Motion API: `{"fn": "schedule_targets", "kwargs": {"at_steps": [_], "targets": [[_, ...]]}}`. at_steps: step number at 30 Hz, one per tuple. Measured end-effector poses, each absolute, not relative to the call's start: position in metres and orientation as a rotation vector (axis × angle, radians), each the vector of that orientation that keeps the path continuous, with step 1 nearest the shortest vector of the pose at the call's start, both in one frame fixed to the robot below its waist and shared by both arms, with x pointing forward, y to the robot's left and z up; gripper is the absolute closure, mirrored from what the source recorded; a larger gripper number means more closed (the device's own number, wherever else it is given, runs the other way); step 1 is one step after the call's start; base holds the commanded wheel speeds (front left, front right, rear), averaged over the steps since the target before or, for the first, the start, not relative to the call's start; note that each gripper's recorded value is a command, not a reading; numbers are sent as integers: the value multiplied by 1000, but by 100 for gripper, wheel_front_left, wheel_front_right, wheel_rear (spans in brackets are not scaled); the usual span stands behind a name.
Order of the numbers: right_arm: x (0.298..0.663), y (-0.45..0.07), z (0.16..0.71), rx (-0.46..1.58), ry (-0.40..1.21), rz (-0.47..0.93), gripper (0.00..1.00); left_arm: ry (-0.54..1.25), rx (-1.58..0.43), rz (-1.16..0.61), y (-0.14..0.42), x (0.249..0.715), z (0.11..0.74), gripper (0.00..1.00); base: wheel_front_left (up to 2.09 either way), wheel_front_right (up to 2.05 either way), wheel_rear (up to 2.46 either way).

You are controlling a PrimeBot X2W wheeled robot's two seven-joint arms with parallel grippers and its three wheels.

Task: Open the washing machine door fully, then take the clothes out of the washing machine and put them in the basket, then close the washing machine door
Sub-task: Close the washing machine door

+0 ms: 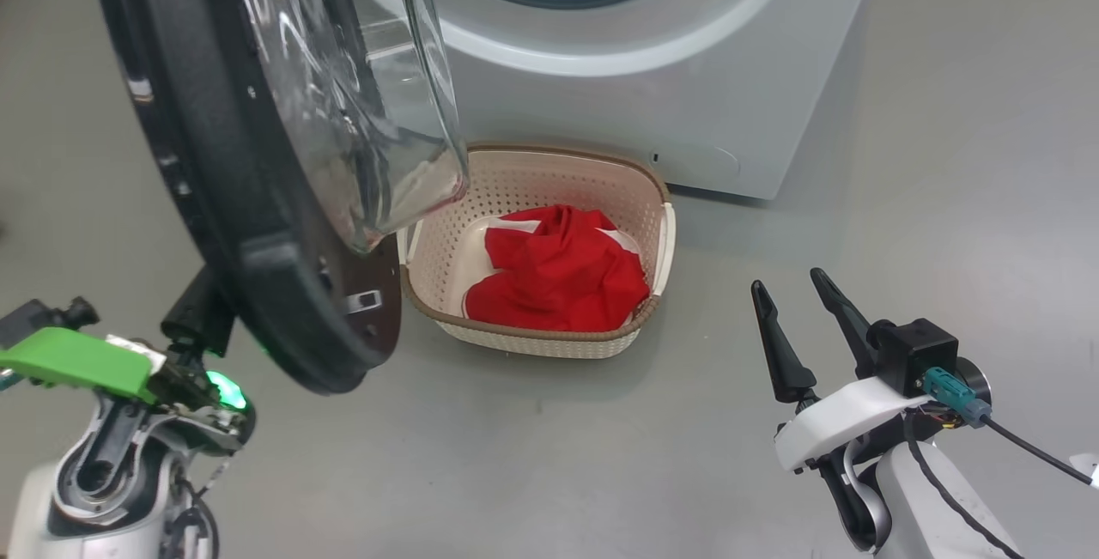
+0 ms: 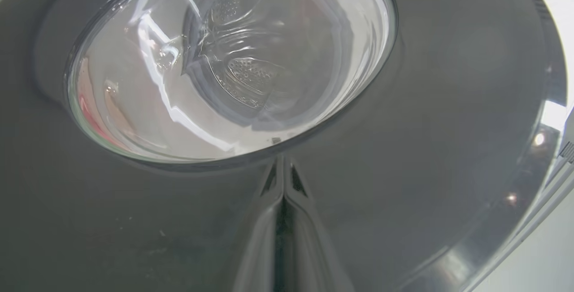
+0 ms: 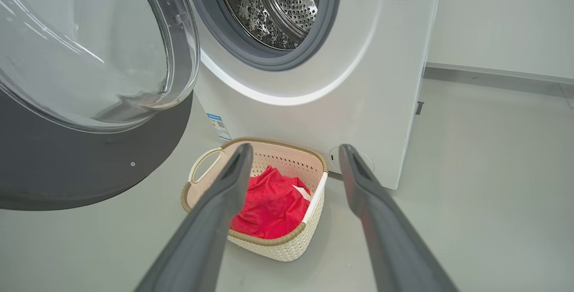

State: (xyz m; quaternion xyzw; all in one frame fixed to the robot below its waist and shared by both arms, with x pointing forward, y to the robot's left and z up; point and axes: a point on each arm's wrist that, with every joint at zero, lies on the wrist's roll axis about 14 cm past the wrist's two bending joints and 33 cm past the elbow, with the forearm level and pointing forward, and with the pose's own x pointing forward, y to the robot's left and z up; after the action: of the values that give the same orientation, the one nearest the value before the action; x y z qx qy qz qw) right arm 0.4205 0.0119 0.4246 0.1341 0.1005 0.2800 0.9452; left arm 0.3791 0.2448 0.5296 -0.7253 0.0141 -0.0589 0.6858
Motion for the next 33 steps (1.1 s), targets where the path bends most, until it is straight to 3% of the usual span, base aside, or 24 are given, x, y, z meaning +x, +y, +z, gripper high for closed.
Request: {"fn": "schedule_targets", "kwargs": {"at_steps": [5,21,33], "targets": [[419,-10,421,283,213,504,0,116,-1646,-258,198,396,534,100,0,0,0],[420,-78,421,288,197,308,0,193,-1667,-433,127,446,547,100,0,0,0],[417,-130,420,299,183,155,0,189,-1654,-448,88,494,546,100,0,0,0]]}}
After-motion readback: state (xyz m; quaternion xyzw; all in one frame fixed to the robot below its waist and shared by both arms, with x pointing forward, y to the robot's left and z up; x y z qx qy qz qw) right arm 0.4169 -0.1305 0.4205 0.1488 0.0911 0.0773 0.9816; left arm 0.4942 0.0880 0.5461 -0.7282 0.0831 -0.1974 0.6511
